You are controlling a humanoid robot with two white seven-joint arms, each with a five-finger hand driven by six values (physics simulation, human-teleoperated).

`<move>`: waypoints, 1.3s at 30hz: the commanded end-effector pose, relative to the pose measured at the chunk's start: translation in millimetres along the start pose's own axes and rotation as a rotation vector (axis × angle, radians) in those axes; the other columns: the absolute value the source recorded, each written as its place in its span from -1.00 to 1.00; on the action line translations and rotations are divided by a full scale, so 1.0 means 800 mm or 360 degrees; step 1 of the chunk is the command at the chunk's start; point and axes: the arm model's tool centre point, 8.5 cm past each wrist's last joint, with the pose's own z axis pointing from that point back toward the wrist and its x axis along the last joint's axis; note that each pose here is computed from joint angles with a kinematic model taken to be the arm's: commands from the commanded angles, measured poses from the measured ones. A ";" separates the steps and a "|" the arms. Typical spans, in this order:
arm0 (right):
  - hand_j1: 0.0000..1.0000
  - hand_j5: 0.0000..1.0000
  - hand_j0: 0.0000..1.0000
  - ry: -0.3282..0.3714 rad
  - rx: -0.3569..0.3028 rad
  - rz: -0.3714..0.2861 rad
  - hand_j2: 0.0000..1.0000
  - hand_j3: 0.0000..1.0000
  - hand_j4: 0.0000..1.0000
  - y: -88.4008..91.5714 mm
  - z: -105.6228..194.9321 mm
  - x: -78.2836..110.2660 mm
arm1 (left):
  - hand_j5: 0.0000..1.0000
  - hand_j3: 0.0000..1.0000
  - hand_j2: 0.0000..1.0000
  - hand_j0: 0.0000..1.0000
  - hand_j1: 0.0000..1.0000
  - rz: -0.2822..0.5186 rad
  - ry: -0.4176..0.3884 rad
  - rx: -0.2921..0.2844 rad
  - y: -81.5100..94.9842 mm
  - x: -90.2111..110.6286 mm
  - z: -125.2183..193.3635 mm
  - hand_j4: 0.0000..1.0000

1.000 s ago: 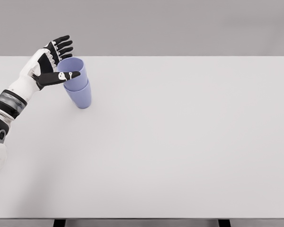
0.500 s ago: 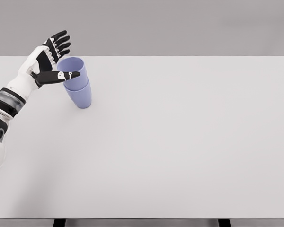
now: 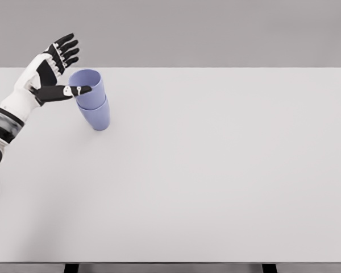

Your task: Place the right cup on the left cup with left arm

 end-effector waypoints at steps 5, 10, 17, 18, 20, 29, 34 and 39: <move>1.00 1.00 1.00 0.0000 -0.0001 -0.0001 1.00 1.00 1.00 0.000 0.000 0.000 | 1.00 1.00 1.00 1.00 1.00 -0.0041 -0.0053 0.0037 0.014 0.019 0.015 1.00; 1.00 1.00 1.00 0.0000 -0.0001 -0.0001 1.00 1.00 1.00 0.000 0.000 0.000 | 1.00 1.00 1.00 1.00 1.00 -0.0056 -0.0081 0.0121 0.029 0.026 0.042 1.00; 1.00 1.00 1.00 -0.0001 -0.0001 0.0001 1.00 1.00 1.00 0.000 0.000 0.000 | 1.00 1.00 1.00 1.00 1.00 -0.0071 -0.0052 0.0200 0.039 0.016 0.078 1.00; 1.00 1.00 1.00 0.0000 -0.0001 -0.0001 1.00 1.00 1.00 0.000 0.000 0.000 | 1.00 1.00 1.00 1.00 1.00 -0.0084 -0.0047 0.0195 0.038 0.016 0.079 1.00; 1.00 1.00 1.00 0.0000 -0.0001 -0.0001 1.00 1.00 1.00 0.000 0.000 0.000 | 1.00 1.00 1.00 1.00 1.00 -0.0084 -0.0025 0.0210 0.038 0.011 0.087 1.00; 1.00 1.00 1.00 0.0001 -0.0001 -0.0003 1.00 1.00 1.00 0.000 0.000 0.000 | 1.00 1.00 1.00 1.00 1.00 -0.0111 0.0070 0.0243 0.038 -0.010 0.108 1.00; 1.00 1.00 1.00 0.0000 -0.0001 -0.0001 1.00 1.00 1.00 0.000 0.000 0.000 | 1.00 1.00 1.00 1.00 1.00 -0.0115 0.0066 0.0246 0.038 -0.009 0.107 1.00; 1.00 1.00 1.00 0.0000 -0.0001 -0.0001 1.00 1.00 1.00 0.000 0.000 0.000 | 1.00 1.00 1.00 1.00 1.00 -0.0115 0.0066 0.0248 0.039 -0.009 0.107 1.00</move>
